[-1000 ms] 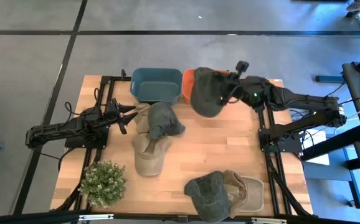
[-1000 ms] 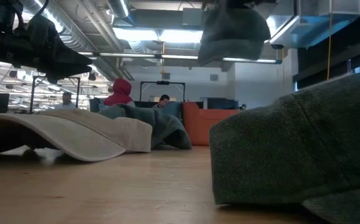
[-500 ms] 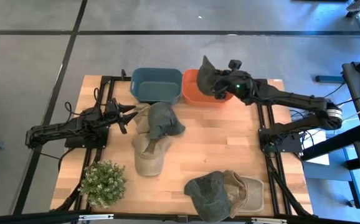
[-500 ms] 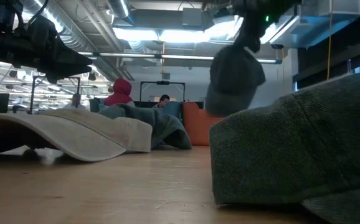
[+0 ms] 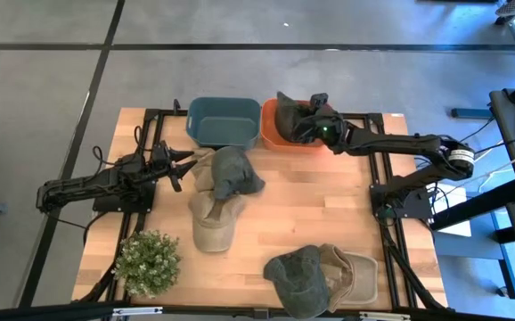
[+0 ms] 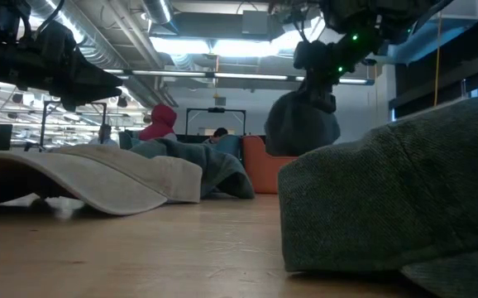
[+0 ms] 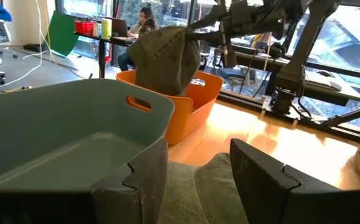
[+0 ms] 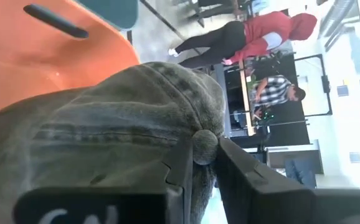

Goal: Pick & Place hat
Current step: Put the middle black cap into the orange bin

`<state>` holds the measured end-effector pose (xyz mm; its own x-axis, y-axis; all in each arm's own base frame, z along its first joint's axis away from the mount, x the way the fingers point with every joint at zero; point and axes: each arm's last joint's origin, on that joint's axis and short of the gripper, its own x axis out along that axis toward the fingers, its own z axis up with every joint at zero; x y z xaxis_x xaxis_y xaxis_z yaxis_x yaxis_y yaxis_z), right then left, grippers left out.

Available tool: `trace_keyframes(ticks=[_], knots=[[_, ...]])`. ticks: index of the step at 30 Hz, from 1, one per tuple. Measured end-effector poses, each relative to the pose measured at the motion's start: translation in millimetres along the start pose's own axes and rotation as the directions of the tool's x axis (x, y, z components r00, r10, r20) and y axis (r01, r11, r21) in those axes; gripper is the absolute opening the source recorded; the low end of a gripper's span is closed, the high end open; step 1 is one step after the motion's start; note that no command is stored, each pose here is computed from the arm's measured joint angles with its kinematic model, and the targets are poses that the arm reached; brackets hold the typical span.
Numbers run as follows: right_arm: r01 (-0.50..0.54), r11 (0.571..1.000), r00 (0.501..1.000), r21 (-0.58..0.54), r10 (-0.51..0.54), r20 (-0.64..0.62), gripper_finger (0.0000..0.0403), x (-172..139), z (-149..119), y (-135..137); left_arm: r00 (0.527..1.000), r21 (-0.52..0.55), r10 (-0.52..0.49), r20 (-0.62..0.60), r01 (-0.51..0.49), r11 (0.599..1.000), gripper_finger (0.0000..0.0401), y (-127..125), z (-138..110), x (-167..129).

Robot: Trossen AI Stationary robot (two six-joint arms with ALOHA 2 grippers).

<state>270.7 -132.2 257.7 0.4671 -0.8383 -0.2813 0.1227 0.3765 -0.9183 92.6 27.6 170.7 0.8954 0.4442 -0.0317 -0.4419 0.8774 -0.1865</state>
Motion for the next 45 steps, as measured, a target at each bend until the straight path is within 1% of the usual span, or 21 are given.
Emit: trace_keyframes(ticks=[6, 9, 13, 16, 19, 22, 26, 30, 32, 35, 40, 45], knots=[[0.004, 1.0, 1.0, 0.016, -0.003, -0.009, 0.0055, 4, -1, 1, 1.0, 0.0, 0.0, 0.0, 0.0, 1.0, 0.0169, 0, 0, 0], [0.034, 0.998, 0.999, 0.043, -0.032, -0.035, 0.0055, 1, -2, -3, 1.0, 0.0, 0.0, 0.0, 0.0, 1.0, 0.0169, 0, 0, 0], [0.069, 0.997, 0.994, 0.043, -0.065, -0.088, 0.0054, 1, -4, -5, 1.0, 0.0, 0.0, 0.0, 0.0, 1.0, 0.0169, 0, 0, 0], [0.064, 0.997, 0.995, 0.039, -0.06, -0.081, 0.0054, 1, -4, -5, 1.0, 0.0, 0.0, 0.0, 0.0, 1.0, 0.0169, 0, 0, 0], [0.05, 0.999, 0.998, -0.003, -0.05, -0.041, 0.0059, 1, -3, -6, 1.0, 0.0, 0.0, 0.0, 0.0, 1.0, 0.0169, 0, 0, 0], [0.066, 0.997, 0.997, -0.035, -0.067, -0.028, 0.0063, 1, -1, -8, 1.0, 0.0, 0.0, 0.0, 0.0, 1.0, 0.0169, 0, 0, 0], [0.063, 0.99, 0.997, -0.129, -0.067, -0.025, 0.0062, 1, -1, -8, 1.0, 0.0, 0.0, 0.0, 0.0, 1.0, 0.0169, 0, 0, 0], [0.039, 0.968, 0.999, -0.249, -0.038, 0.009, 0.0062, 5, -1, -5, 1.0, 0.0, 0.0, 0.0, 0.0, 1.0, 0.0169, 0, 0, 0], [0.03, 0.955, 0.999, -0.297, -0.025, 0.021, 0.0063, 8, -2, -4, 1.0, 0.0, 0.0, 0.0, 0.0, 1.0, 0.0169, 0, 0, 0], [0.012, 0.937, 1.0, -0.349, -0.011, 0.007, 0.0064, 15, -7, -1, 1.0, 0.0, 0.0, 0.0, 0.0, 1.0, 0.0169, 0, 0, 0], [-0.012, 0.925, 0.999, -0.381, -0.002, -0.035, 0.0064, 26, -15, 1, 1.0, 0.0, 0.0, 0.0, 0.0, 1.0, 0.0169, 0, 0, 0], [-0.029, 0.934, 0.999, -0.357, 0.014, -0.045, 0.0065, 32, -19, 4, 1.0, 0.0, 0.0, 0.0, 0.0, 1.0, 0.0169, 0, 0, 0]])
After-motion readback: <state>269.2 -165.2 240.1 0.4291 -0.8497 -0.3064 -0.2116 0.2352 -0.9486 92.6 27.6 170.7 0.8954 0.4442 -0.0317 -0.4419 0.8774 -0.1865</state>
